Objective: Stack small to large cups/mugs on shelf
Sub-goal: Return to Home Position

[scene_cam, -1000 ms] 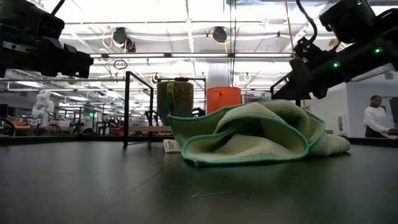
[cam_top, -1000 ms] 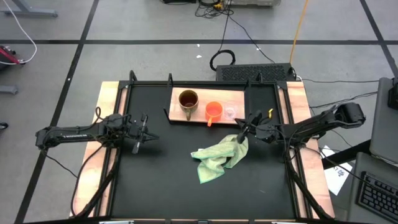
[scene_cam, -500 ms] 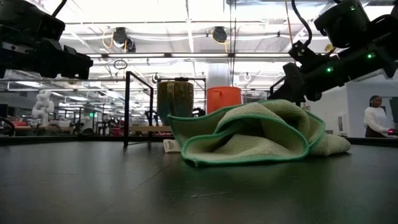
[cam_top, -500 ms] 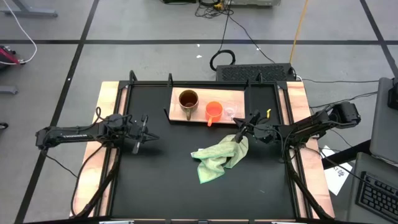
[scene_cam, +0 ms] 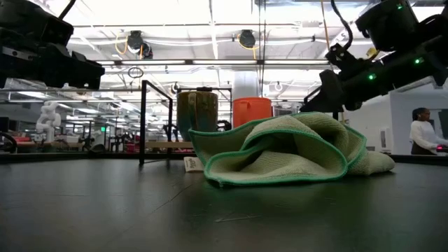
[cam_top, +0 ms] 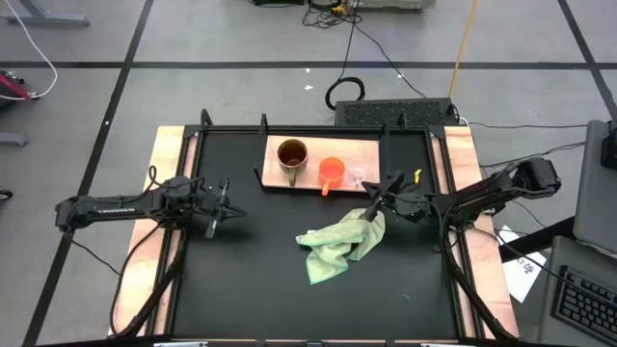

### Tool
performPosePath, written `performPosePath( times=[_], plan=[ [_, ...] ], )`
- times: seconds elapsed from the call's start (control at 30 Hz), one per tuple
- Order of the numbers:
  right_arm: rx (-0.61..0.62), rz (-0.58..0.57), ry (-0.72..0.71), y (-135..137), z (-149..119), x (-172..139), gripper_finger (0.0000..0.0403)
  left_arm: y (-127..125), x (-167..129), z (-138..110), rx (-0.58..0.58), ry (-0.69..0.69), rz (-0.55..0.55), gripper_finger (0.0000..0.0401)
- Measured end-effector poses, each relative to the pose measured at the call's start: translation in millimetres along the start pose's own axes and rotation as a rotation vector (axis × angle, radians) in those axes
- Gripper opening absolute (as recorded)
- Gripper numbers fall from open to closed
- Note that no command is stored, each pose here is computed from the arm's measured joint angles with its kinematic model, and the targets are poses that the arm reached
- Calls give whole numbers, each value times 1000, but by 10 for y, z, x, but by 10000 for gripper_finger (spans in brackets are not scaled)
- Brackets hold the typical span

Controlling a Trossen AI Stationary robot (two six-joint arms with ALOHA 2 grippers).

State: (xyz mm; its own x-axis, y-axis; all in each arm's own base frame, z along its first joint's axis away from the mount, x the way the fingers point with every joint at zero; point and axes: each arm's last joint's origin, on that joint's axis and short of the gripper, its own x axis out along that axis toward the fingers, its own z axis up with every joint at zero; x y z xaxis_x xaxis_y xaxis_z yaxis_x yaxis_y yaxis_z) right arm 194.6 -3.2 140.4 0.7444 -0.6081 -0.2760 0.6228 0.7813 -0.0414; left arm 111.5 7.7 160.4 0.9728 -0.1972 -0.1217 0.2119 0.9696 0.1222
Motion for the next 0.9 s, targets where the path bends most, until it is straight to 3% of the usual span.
performPosePath(
  times=[0.37, 0.6, 0.9],
  plan=[
    [-58, 118, -105, -12, 258, -327, 0, 0, 0, 1, -17, -1, 0, 21],
    [-64, 353, -151, -34, 374, -498, 0, -2, 0, 2, 10, -3, -7, 21],
    [-86, 407, -181, -104, 421, -674, 0, 0, -2, 48, 120, -51, -14, 2]
  ],
)
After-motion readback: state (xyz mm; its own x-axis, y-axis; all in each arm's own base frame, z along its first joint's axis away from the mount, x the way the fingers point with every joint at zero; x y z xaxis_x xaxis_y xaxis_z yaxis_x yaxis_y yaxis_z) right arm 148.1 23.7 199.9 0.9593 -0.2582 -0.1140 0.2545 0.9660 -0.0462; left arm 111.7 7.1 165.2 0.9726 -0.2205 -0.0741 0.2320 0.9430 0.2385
